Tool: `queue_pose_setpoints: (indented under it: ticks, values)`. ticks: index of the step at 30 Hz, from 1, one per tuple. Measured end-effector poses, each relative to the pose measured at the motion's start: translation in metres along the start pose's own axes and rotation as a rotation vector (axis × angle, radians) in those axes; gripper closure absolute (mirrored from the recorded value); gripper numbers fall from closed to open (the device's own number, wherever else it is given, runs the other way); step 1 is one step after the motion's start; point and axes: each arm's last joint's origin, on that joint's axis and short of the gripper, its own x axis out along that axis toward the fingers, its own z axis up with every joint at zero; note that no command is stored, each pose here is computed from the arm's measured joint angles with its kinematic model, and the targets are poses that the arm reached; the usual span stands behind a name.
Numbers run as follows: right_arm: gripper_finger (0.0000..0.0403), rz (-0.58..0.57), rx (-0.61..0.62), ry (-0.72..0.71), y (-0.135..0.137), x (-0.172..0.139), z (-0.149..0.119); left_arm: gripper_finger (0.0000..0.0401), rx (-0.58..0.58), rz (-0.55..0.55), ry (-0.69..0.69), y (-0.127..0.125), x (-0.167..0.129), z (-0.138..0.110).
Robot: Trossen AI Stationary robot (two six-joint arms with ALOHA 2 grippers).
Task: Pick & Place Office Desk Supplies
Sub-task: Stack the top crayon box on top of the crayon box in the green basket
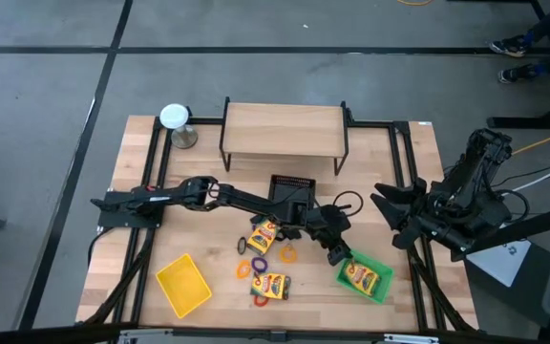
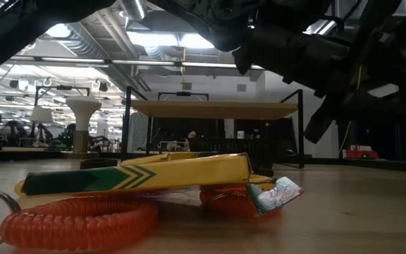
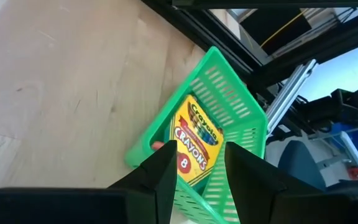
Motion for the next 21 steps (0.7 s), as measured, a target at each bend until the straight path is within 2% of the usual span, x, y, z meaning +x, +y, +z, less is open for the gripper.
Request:
queue_pose_setpoints:
  ticks: [5,9,12,15,21]
  values:
    - [0.0202,0.007,0.0,0.001,0.0,0.0,0.0,0.0272,0.015,-0.016,-0.003,-0.002,-0.001,0.002]
    - [0.0202,0.035,0.0,0.003,0.001,-0.002,0.0,0.0272,0.08,-0.03,-0.064,-0.02,-0.019,0.02]
    - [0.0202,0.043,-0.005,0.003,0.001,-0.002,0.0,0.0272,0.176,-0.033,-0.176,-0.054,-0.054,0.047]
    - [0.0202,0.064,-0.029,0.005,0.001,-0.003,0.001,0.0272,0.28,0.025,-0.264,-0.087,-0.096,0.068]
    - [0.0202,0.09,-0.07,0.014,0.0,-0.008,0.005,0.0272,0.412,0.328,-0.275,-0.14,-0.188,0.075]
